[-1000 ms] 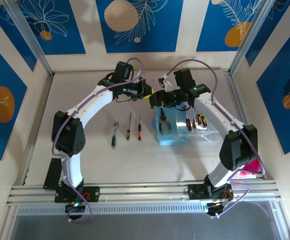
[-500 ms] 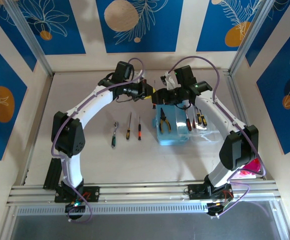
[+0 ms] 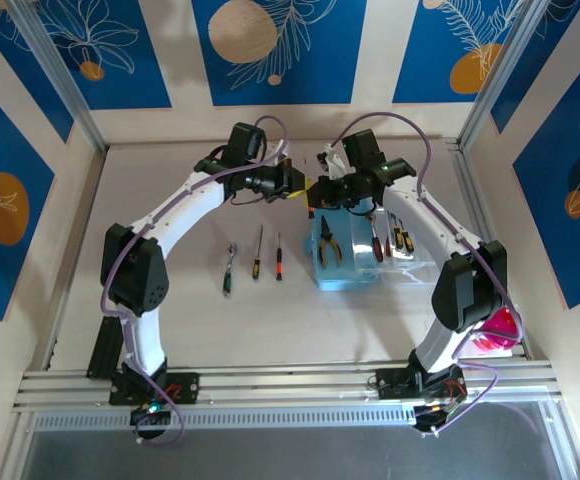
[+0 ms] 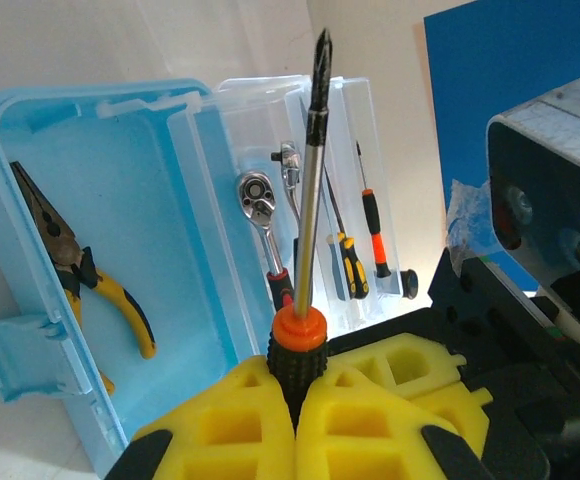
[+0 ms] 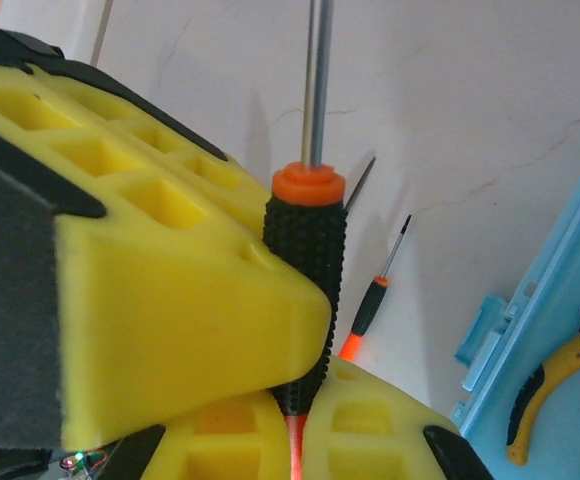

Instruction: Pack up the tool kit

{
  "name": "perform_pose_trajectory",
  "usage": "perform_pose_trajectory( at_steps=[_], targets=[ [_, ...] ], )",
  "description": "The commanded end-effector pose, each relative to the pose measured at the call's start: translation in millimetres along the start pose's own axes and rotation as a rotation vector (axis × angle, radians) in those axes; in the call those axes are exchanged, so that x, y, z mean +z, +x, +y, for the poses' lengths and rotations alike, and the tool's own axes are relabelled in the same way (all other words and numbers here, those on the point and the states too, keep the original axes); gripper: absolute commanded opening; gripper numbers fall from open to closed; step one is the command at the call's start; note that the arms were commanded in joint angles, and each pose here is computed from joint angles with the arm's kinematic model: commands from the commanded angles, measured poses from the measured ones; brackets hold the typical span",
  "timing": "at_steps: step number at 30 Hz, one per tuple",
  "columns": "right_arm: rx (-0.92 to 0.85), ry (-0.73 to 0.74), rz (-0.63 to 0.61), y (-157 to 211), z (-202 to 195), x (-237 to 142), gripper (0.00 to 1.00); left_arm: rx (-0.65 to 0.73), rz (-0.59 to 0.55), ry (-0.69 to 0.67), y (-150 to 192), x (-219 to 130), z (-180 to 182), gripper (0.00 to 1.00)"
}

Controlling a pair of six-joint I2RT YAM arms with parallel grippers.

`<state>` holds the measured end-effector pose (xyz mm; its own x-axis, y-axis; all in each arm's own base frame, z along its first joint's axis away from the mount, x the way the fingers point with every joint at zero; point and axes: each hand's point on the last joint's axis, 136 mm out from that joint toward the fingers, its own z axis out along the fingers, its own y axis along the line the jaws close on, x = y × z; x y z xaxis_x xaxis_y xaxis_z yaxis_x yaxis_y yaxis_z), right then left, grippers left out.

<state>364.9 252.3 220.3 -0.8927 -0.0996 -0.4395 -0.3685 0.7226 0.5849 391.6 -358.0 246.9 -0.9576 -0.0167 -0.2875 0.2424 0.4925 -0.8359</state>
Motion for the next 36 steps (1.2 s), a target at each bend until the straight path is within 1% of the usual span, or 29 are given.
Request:
perform_pose_trajectory(
  at_steps=[1,3,5,6,7,8,10,11,12,14,16,18,21,24,27,31,36],
  targets=[
    [-0.024,-0.042,-0.004,-2,12,-5,0.00,0.056,0.001,0.067,3,-9,-26,0.00],
    [-0.023,-0.032,-0.008,-1,9,-12,0.00,0.055,-0.003,0.041,2,-11,-19,0.28],
    [-0.027,-0.001,-0.015,1,1,-24,0.00,0.054,-0.013,-0.009,0,-18,-8,0.49],
    [-0.022,0.033,-0.017,3,-7,-32,0.00,0.055,-0.022,-0.053,-2,-24,1,0.58],
    [-0.018,0.062,-0.020,4,-15,-39,0.00,0.058,-0.029,-0.099,-3,-30,10,0.62],
    [-0.008,0.100,-0.022,7,-25,-50,0.00,0.055,-0.037,-0.167,-4,-39,24,0.74],
    [0.027,0.201,-0.031,12,-50,-74,0.00,0.067,-0.047,-0.311,-5,-58,50,1.00],
    [0.064,0.276,-0.028,16,-68,-88,0.00,0.069,-0.047,-0.389,-5,-68,64,1.00],
    [0.118,0.380,-0.025,21,-91,-107,0.00,0.072,-0.042,-0.463,-3,-78,77,1.00],
    [0.202,0.533,0.000,35,-124,-138,0.00,0.074,-0.029,-0.586,0,-95,100,1.00],
    [0.257,0.660,0.028,49,-148,-164,0.00,0.070,-0.003,-0.676,6,-106,118,1.00],
    [0.299,0.741,0.057,62,-165,-183,0.00,0.069,0.029,-0.721,12,-110,130,1.00],
    [0.357,0.838,0.097,79,-188,-197,0.00,0.065,0.063,-0.744,18,-108,139,1.00],
    [0.406,0.915,0.147,94,-206,-203,0.00,0.060,0.069,-0.749,21,-106,145,1.00],
    [0.411,0.963,0.185,104,-217,-203,0.00,0.056,0.077,-0.740,24,-103,148,1.00],
    [0.408,0.974,0.208,111,-224,-197,0.00,0.051,0.101,-0.746,29,-101,154,1.00],
    [0.403,0.961,0.253,118,-229,-179,0.00,0.037,0.104,-0.742,32,-99,156,1.00]
  ],
)
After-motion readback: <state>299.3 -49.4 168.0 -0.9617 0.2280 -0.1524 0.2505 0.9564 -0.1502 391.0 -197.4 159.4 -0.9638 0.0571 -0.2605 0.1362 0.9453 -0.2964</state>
